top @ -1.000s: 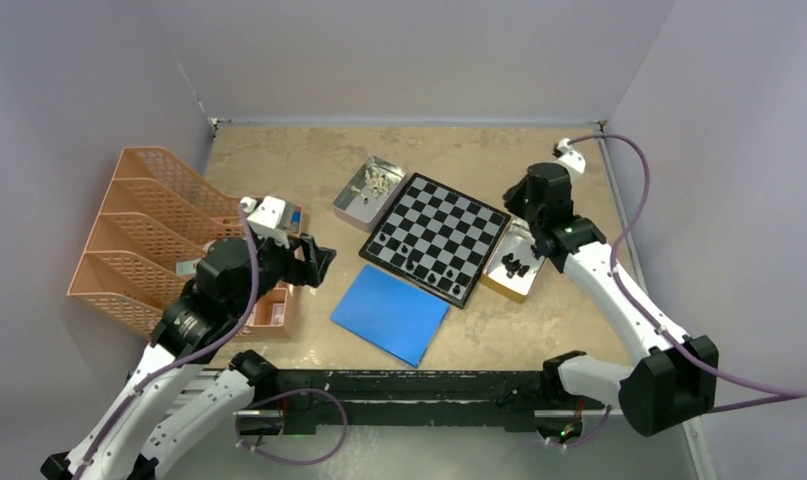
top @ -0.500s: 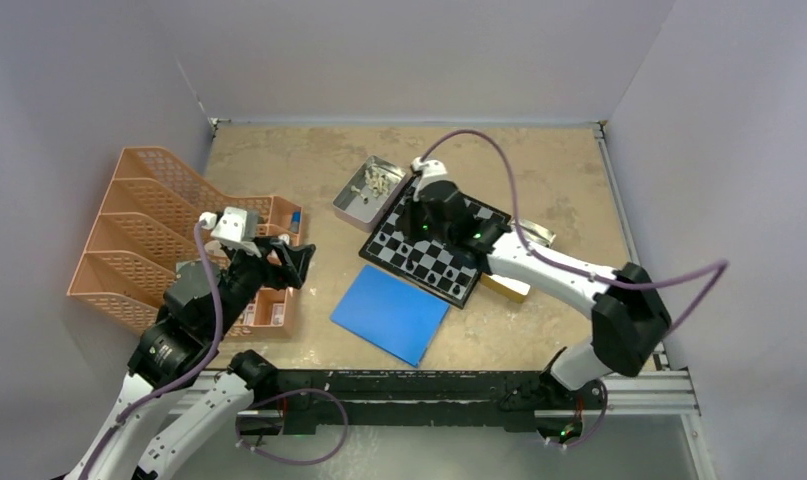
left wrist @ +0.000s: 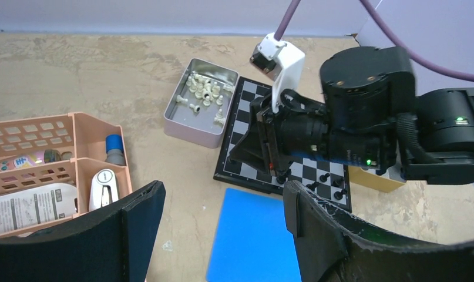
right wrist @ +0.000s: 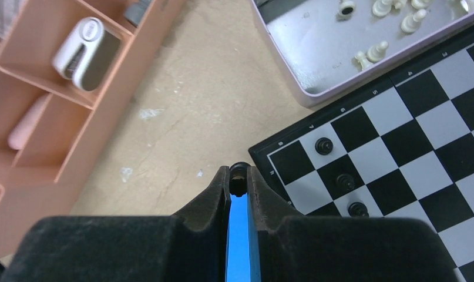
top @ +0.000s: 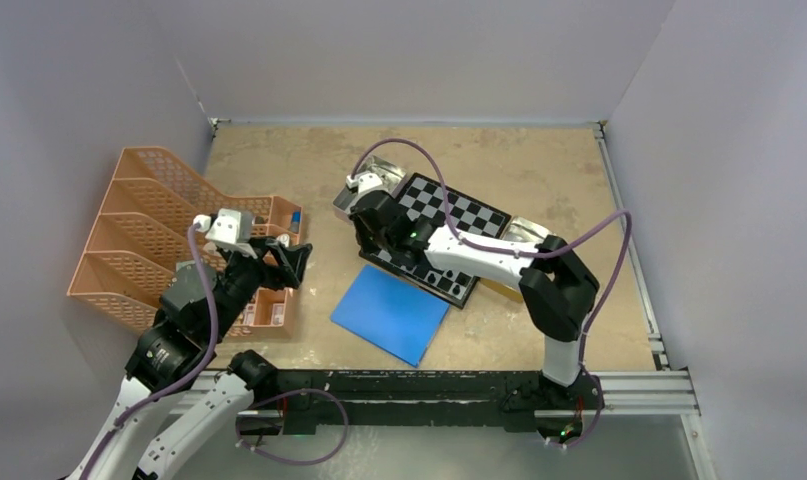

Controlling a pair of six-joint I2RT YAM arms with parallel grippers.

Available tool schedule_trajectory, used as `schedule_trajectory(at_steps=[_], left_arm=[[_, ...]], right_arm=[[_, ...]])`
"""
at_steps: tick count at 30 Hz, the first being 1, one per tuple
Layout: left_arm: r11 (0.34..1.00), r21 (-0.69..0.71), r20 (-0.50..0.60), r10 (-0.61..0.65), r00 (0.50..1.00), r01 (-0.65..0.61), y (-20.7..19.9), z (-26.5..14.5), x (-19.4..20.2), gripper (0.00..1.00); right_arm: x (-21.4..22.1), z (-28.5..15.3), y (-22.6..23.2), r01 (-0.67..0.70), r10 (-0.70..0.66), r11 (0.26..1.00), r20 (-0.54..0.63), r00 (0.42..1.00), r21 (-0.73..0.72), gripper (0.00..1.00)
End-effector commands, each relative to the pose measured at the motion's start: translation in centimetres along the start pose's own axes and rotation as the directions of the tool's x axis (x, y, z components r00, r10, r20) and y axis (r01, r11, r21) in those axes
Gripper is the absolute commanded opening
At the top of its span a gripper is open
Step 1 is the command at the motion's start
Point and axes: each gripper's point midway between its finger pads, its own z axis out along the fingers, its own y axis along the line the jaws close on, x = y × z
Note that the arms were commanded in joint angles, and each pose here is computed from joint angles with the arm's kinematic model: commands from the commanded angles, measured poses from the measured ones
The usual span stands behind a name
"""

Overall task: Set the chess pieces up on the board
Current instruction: Place the chess piece on the chessboard.

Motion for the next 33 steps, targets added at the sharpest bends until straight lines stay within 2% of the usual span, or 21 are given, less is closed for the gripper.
schedule_trajectory(at_steps=[1,13,33], left_arm=[[1.000,-0.009,0.041,-0.020,0.999,0.020,0.2,-0.1,-0.8,0.74],[1.000,-0.002,0.025,-0.011,1.000,0.011,0.0,0.2,-0.5,0.73],[1.000,-0.001,0.030,-0.012,0.999,0.012,-0.1,0.2,-0.6,0.73]], right_arm=[[-1.1,0.0,-0.6,0.021,-0.021,0.998,0.005,1.000,0.056,0.06],[0.8,2.1,-2.3,-0.007,0.012,0.986,-0.030,0.999,0.169,0.11],[3.8,4.2,-3.3,-0.014,0.039,0.972,-0.101,0.994,0.235,0.15]])
